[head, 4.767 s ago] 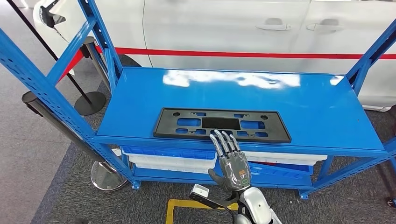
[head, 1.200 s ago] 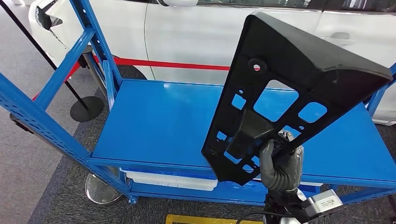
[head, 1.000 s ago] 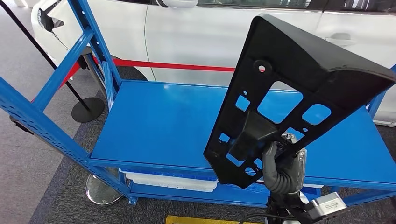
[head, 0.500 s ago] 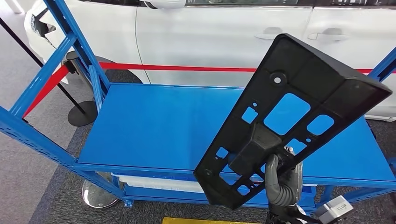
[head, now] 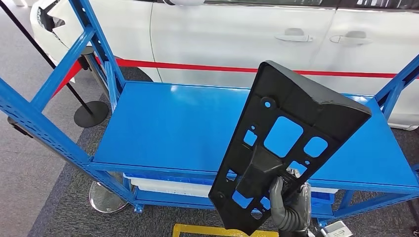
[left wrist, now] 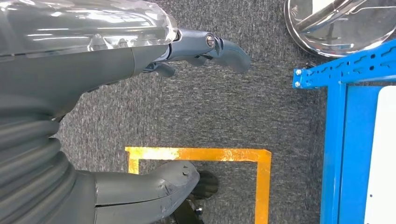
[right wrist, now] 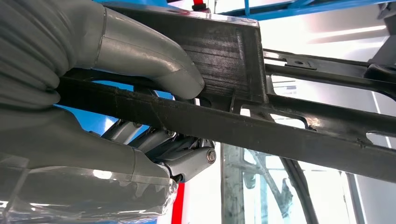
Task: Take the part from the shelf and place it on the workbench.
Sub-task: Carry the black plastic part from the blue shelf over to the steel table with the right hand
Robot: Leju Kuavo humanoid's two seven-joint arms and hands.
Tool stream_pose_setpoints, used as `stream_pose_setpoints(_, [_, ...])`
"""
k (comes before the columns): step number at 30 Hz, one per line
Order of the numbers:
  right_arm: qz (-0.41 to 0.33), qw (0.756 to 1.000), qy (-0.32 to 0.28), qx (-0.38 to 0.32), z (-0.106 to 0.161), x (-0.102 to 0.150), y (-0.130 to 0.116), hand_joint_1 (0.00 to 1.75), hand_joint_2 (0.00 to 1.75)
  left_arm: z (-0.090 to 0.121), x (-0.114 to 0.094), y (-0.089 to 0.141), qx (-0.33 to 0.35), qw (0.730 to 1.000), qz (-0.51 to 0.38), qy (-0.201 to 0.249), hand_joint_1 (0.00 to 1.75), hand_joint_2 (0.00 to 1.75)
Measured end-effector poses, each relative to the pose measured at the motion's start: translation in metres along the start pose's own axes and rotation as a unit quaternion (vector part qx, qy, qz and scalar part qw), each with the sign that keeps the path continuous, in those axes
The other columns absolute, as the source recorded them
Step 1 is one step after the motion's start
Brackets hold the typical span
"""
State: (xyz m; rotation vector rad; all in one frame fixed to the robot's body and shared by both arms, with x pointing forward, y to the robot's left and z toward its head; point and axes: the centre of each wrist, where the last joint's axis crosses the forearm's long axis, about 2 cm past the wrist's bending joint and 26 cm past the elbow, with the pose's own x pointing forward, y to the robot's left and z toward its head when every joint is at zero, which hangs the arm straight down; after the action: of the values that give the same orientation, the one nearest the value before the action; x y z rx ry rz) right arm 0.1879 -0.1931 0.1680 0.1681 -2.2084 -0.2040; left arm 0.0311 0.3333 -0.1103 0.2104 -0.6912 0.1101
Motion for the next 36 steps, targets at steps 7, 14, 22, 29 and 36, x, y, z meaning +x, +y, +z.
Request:
stream_pose_setpoints(7, [0.001, 1.000, 0.002, 0.005, 0.002, 0.000, 0.006, 1.75, 1.75, -0.001, 0.002, -0.002, -0.002, 1.000, -0.001, -0.004, 0.00, 1.75])
stream_pose_setpoints(14, [0.001, 1.000, 0.010, 0.007, 0.006, -0.002, 0.008, 1.75, 1.75, -0.001, 0.002, -0.002, -0.002, 1.000, -0.010, 0.004, 0.00, 1.75])
stream_pose_setpoints(22, [-0.001, 1.000, 0.010, 0.005, 0.006, -0.002, 0.010, 1.75, 1.75, -0.001, 0.003, -0.006, 0.005, 0.999, -0.024, 0.041, 0.00, 1.75])
stream_pose_setpoints(29, [-0.004, 1.000, 0.011, 0.002, 0.006, -0.001, 0.009, 1.75, 1.75, 0.001, 0.002, -0.015, 0.001, 0.998, -0.025, 0.050, 0.00, 1.75])
stream_pose_setpoints(36, [0.007, 1.000, 0.007, 0.002, 0.008, 0.000, 0.008, 1.75, 1.75, 0.002, 0.001, -0.021, -0.003, 0.998, -0.022, 0.057, 0.00, 1.75])
